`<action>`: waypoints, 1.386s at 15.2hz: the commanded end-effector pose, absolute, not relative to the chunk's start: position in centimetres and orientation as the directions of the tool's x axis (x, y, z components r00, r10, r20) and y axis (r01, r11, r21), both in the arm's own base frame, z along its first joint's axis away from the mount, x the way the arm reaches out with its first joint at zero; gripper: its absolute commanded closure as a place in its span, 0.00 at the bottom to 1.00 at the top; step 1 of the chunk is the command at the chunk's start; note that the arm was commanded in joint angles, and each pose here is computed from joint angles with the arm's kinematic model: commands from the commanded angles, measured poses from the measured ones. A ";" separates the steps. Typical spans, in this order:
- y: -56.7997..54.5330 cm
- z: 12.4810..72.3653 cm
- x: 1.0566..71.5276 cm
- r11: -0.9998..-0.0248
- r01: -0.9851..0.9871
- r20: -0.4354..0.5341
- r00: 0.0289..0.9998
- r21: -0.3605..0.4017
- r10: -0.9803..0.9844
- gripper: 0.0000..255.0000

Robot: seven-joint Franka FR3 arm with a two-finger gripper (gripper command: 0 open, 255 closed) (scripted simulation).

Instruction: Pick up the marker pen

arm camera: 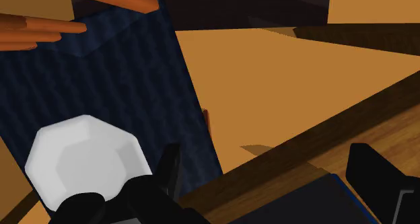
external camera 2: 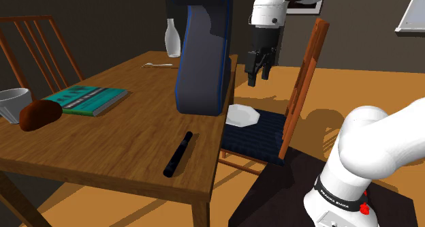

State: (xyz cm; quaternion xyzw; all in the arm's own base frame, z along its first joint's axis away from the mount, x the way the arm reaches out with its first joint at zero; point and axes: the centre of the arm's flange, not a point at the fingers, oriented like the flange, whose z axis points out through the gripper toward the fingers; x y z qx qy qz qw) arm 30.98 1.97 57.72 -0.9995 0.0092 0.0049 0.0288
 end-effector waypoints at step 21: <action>27.2 52.9 32.0 -0.608 -0.792 -0.014 0.609 -0.056 -0.793 0.00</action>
